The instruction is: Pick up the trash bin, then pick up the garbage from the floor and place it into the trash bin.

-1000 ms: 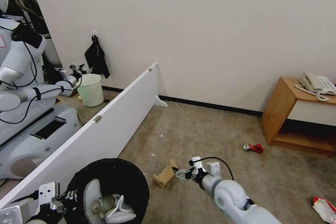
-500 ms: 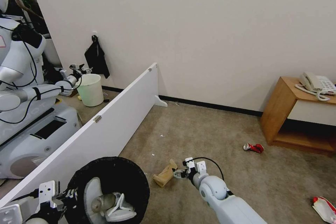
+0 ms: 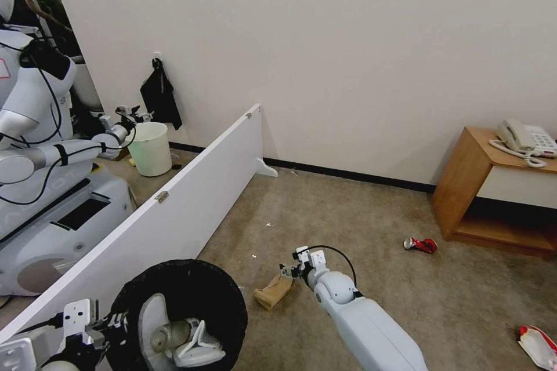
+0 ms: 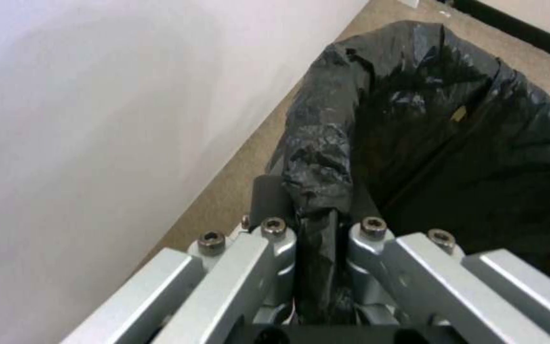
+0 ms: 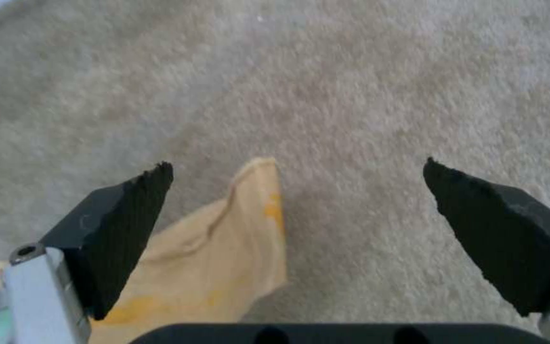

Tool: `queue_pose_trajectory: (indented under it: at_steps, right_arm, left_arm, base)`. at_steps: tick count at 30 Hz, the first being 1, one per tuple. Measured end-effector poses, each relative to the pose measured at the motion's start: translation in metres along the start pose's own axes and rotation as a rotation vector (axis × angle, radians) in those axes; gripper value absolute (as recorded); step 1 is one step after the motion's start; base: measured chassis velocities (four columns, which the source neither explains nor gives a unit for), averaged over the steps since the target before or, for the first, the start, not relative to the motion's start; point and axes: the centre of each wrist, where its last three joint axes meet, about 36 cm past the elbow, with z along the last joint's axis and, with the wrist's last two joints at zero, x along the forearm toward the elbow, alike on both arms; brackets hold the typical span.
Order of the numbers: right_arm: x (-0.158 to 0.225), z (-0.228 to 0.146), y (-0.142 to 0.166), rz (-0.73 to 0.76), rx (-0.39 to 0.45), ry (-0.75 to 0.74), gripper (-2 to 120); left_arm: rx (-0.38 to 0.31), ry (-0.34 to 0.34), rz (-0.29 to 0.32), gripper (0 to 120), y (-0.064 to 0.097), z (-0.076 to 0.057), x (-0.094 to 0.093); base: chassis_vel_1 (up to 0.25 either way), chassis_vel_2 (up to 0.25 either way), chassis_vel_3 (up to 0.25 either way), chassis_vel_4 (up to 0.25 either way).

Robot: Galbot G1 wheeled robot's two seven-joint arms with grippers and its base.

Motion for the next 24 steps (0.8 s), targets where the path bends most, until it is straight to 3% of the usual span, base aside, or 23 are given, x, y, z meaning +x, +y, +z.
queue_pose_trajectory:
  at_steps: [24]
  right_arm:
    - [-0.039, 0.002, 0.024, -0.021, 0.048, 0.083, 100]
  left_arm:
    - [0.006, -0.002, 0.000, 4, 0.001, -0.001, 0.000]
  base:
    - [0.000, 0.000, 0.000, 0.000]
